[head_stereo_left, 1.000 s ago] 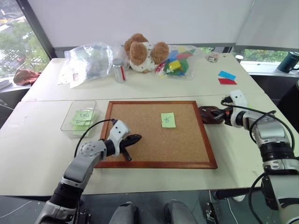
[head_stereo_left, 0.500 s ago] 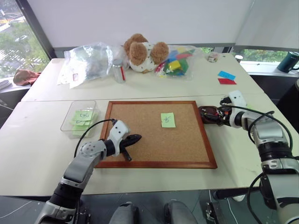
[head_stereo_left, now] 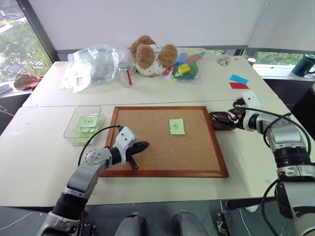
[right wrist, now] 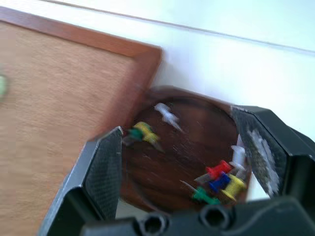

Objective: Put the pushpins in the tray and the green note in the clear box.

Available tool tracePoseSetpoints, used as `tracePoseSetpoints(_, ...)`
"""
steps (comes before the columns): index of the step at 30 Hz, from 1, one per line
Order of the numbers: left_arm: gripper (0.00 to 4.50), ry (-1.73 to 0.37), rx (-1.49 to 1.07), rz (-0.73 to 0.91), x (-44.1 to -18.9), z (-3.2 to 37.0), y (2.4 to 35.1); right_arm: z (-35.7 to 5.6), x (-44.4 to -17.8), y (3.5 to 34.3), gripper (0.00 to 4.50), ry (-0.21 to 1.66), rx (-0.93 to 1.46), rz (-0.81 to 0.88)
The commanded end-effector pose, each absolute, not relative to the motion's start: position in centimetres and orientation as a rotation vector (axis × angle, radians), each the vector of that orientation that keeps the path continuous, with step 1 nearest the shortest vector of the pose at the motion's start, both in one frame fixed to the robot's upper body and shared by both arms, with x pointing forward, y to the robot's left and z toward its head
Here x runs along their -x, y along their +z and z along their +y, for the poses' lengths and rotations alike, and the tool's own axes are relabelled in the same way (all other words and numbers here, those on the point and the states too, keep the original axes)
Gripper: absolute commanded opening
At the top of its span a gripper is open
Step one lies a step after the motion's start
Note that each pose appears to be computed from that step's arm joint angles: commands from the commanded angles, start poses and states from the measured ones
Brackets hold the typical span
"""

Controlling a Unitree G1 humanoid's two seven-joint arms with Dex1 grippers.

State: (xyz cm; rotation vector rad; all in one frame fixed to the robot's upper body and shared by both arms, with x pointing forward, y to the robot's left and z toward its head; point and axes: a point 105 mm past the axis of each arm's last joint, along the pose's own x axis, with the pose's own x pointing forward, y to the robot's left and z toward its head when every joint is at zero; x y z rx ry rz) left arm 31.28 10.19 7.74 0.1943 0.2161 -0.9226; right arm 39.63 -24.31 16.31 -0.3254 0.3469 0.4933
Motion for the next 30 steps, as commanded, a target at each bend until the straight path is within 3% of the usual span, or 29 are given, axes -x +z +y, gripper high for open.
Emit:
tracePoseSetpoints(1, 0.0, -0.908, -0.202, 0.323, -30.7, 10.9, 5.2, -19.5, -38.7, 18.3, 3.82, 0.644, 0.348, 0.262)
tracePoseSetpoints(5, 0.0, -0.908, -0.204, 0.321, -30.8, 10.9, 5.3, -16.2, -38.6, 17.2, 3.82, 0.647, 0.309, 0.276)
tracePoseSetpoints(6, 0.0, -0.908, -0.205, 0.321, -30.8, 10.9, 5.3, -15.4, -38.5, 16.8, 4.36, 0.655, 0.303, 0.283)
tracePoseSetpoints(7, 0.0, -0.908, -0.205, 0.32, -30.8, 10.9, 5.3, -14.6, -38.3, 16.3, 4.47, 0.665, 0.299, 0.291)
tracePoseSetpoints(13, 0.0, -0.91, -0.207, 0.321, -30.7, 10.9, 5.3, -12.0, -38.0, 14.3, 4.47, 0.69, 0.263, 0.34)
tracePoseSetpoints(30, 0.0, -0.902, -0.211, 0.319, -30.6, 11.0, 5.3, -11.2, -38.1, 10.4, 4.47, 0.68, 0.306, 0.435)
